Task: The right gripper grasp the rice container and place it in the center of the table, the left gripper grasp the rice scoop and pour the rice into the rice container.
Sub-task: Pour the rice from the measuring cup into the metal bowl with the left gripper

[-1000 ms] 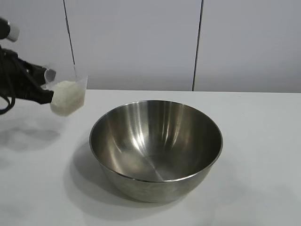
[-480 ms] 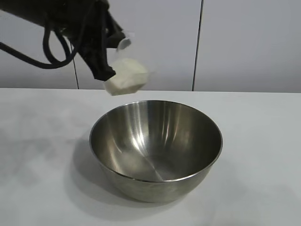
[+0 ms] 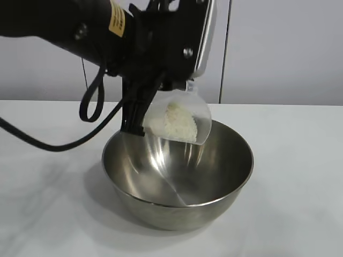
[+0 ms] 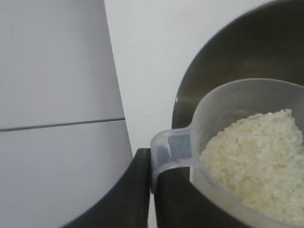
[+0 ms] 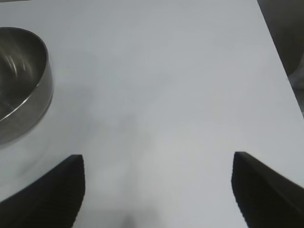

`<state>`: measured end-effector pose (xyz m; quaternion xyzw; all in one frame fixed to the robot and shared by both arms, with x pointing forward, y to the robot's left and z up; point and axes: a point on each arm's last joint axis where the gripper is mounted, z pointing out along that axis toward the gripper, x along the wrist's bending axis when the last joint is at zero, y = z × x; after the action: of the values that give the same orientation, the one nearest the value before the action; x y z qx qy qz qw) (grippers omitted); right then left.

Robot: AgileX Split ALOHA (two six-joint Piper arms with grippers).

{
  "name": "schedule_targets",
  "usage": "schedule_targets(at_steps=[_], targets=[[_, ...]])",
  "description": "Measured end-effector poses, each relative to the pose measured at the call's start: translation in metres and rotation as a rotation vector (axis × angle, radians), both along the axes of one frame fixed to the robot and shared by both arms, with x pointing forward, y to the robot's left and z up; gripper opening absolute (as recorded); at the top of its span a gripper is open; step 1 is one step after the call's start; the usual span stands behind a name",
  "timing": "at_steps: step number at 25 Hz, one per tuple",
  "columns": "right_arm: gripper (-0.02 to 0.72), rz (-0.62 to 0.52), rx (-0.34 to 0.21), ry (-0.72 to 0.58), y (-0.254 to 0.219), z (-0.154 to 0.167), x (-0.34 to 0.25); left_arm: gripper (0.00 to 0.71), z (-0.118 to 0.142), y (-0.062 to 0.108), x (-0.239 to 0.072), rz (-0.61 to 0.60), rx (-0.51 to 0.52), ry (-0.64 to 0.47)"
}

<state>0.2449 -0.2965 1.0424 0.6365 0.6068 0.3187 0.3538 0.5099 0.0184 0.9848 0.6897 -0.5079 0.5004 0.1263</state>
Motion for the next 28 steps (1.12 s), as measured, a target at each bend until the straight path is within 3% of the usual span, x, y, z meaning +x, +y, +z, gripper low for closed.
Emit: schedule_targets(at_steps=[3,7,12,19,28], targets=[[0.577,0.000,0.000,0.000,0.000,0.000,0.000,0.008,0.004,-0.003,0.003,-0.080,-0.009,-0.133],[0.577,0.000,0.000,0.000,0.000,0.000,0.000,0.008,0.010,-0.004,0.006,-0.125,-0.038,-0.227],[0.577,0.000,0.000,0.001,0.000,0.000,0.000,0.008,0.012,-0.002,0.008,-0.191,0.027,-0.340],[0.577,0.016,0.000,0.001,0.000,0.000,0.000,0.008,0.013,-0.003,0.007,-0.240,0.086,-0.429],[0.577,0.022,0.002,0.001,0.000,0.000,0.000,0.008,0.013,-0.003,0.007,-0.252,0.098,-0.445]])
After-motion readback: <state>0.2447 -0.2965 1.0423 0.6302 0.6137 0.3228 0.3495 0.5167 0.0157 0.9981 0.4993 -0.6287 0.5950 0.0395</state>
